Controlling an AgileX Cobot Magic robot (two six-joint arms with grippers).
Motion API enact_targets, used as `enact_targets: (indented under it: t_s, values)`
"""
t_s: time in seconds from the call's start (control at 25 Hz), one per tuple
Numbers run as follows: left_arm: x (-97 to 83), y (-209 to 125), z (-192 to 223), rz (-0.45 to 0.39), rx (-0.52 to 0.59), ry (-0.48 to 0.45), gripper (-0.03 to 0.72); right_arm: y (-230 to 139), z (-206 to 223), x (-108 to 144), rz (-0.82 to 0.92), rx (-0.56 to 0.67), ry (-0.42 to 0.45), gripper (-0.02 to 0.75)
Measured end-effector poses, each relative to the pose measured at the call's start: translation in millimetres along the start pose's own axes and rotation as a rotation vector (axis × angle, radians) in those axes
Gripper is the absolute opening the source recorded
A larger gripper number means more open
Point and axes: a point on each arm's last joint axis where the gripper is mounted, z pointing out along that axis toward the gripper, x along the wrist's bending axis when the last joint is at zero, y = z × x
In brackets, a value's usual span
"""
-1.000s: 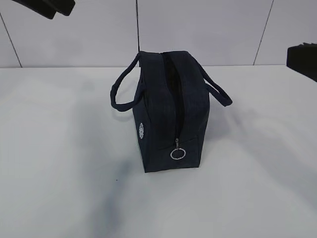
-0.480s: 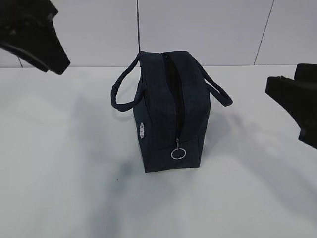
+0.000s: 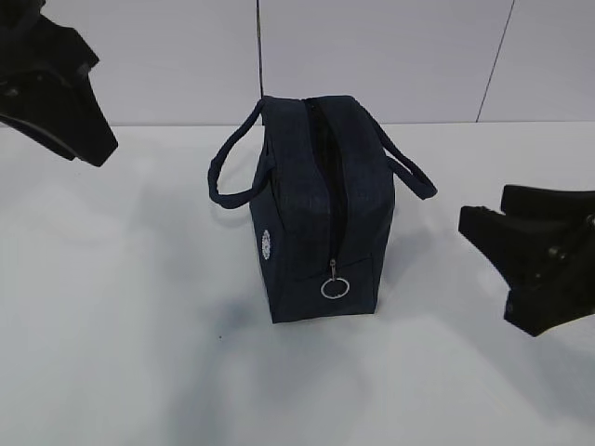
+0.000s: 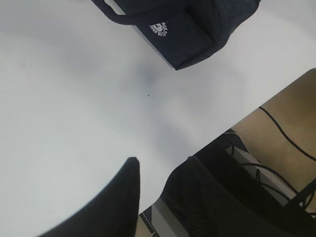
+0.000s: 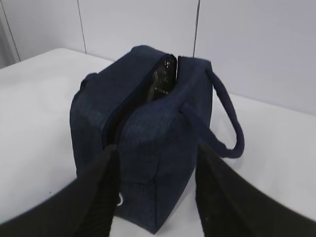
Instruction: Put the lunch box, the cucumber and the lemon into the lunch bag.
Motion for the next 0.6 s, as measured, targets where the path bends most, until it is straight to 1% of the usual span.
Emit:
enact_targets:
  t_s: [0.12, 0.2, 0.4, 0.6]
  values:
    - [0.4, 0, 0, 0.002, -0.001, 0.005, 0.219, -15, 15, 0, 0.042, 0.079, 0.002, 0.378]
    - [0.5, 0, 0, 0.002, -0.001, 0.006, 0.219, -25, 27, 0, 0.058, 0.101, 0.007, 0.378]
    - [0.9, 0, 0, 0.003, -0.001, 0.009, 0.219, -39, 49, 4, 0.052, 0.045, 0.052, 0.378]
    - [1.9, 0, 0, 0.007, 0.000, 0.021, 0.219, -59, 67, 10, 0.039, 0.026, 0.110, 0.378]
